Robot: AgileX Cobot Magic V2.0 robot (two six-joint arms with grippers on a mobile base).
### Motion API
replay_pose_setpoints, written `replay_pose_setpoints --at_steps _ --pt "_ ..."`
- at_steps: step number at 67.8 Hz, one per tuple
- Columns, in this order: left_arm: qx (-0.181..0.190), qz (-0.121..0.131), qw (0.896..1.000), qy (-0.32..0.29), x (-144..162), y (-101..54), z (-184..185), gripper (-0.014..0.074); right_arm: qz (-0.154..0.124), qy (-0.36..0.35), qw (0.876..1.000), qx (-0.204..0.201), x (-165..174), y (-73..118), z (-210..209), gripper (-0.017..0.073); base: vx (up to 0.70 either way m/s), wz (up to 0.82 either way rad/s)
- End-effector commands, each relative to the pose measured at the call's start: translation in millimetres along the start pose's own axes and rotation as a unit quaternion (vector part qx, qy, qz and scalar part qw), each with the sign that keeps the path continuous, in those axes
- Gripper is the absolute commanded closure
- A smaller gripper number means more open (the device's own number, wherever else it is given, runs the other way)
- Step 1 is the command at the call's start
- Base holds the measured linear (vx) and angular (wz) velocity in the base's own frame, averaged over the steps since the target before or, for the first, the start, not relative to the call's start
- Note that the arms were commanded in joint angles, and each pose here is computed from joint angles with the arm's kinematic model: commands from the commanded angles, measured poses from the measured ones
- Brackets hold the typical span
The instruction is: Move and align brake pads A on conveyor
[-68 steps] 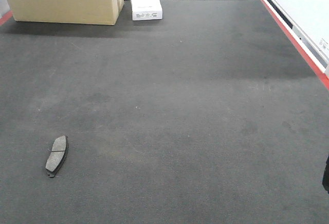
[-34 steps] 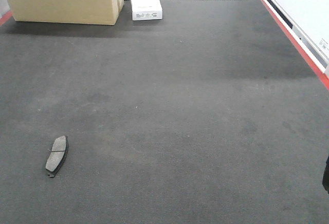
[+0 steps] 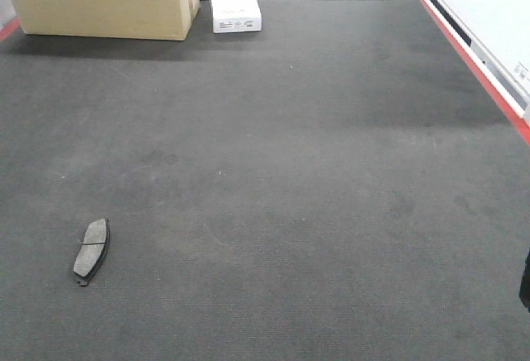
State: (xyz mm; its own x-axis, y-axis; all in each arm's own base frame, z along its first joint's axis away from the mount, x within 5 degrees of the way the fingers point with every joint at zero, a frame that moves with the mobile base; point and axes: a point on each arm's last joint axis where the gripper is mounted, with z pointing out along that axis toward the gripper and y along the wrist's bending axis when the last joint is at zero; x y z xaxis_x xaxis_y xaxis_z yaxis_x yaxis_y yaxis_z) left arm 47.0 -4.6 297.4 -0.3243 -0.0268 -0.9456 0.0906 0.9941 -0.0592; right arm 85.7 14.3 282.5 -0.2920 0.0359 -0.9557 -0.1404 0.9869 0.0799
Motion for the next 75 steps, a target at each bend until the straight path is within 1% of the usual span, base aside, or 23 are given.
replay_pose_setpoints --at_steps 1,5,15,22,30,42,49,53,54,57,64,68,75 --pt "0.005 -0.002 0.999 -0.041 -12.6 -1.1 -2.9 0.0092 0.004 -0.043 0.999 0.001 -14.8 0.4 -1.9 0.0564 0.0 0.0" --pt "0.005 -0.002 0.999 -0.041 -12.6 -1.1 -2.9 0.0092 -0.004 -0.034 0.999 0.003 -15.5 0.0 0.9 0.0563 0.0 0.0" --pt "0.005 -0.002 0.999 -0.041 -12.6 -1.1 -2.9 0.0092 0.001 0.004 1.0 0.004 -31.6 0.6 19.8 0.0559 0.0 0.0" --pt "0.005 -0.002 0.999 -0.041 -12.6 -1.1 -2.9 0.0092 0.002 0.054 0.999 0.006 -44.8 0.7 45.2 0.0554 0.0 0.0" --pt "0.005 -0.002 0.999 -0.041 -12.6 -1.1 -2.9 0.0092 0.004 0.119 0.993 0.009 -52.4 0.1 79.7 0.0552 0.0 0.0" --pt "0.005 -0.002 0.999 -0.041 -12.6 -1.1 -2.9 0.0092 0.008 0.21 0.978 0.013 -53.8 -1.9 138.2 0.0549 0.0 0.0" --pt "0.005 -0.002 0.999 -0.041 -12.6 -1.1 -2.9 0.0092 0.009 0.261 0.965 0.014 -50.2 -3.2 170.4 0.0547 0.0 0.0" --pt "0.005 -0.002 0.999 -0.041 -12.6 -1.1 -2.9 0.0092 0.008 0.294 0.956 0.014 -45.1 -4.1 188.1 0.0545 0.0 0.0" --pt "0.005 -0.002 0.999 -0.041 -12.6 -1.1 -2.9 0.0092 0.008 0.295 0.955 0.014 -46.4 -4.0 190.3 0.0545 0.0 0.0" --pt "0.005 -0.002 0.999 -0.041 -12.6 -1.1 -2.9 0.0092 0.008 0.318 0.948 0.014 -41.6 -4.8 203.3 0.054 0.0 0.0" --pt "0.005 -0.002 0.999 -0.041 -12.6 -1.1 -2.9 0.0092 0.009 0.35 0.937 0.015 -34.5 -6.3 229.0 0.0529 0.0 0.0" --pt "0.005 -0.002 0.999 -0.041 -12.6 -1.1 -2.9 0.0092 0.004 0.359 0.933 0.015 -32.3 -7.2 241.1 0.0527 0.0 0.0" --pt "0.005 -0.002 0.999 -0.041 -12.6 -1.1 -2.9 0.0092 -0.004 0.387 0.922 0.011 -25.2 -8.3 258.4 0.052 0.0 0.0"
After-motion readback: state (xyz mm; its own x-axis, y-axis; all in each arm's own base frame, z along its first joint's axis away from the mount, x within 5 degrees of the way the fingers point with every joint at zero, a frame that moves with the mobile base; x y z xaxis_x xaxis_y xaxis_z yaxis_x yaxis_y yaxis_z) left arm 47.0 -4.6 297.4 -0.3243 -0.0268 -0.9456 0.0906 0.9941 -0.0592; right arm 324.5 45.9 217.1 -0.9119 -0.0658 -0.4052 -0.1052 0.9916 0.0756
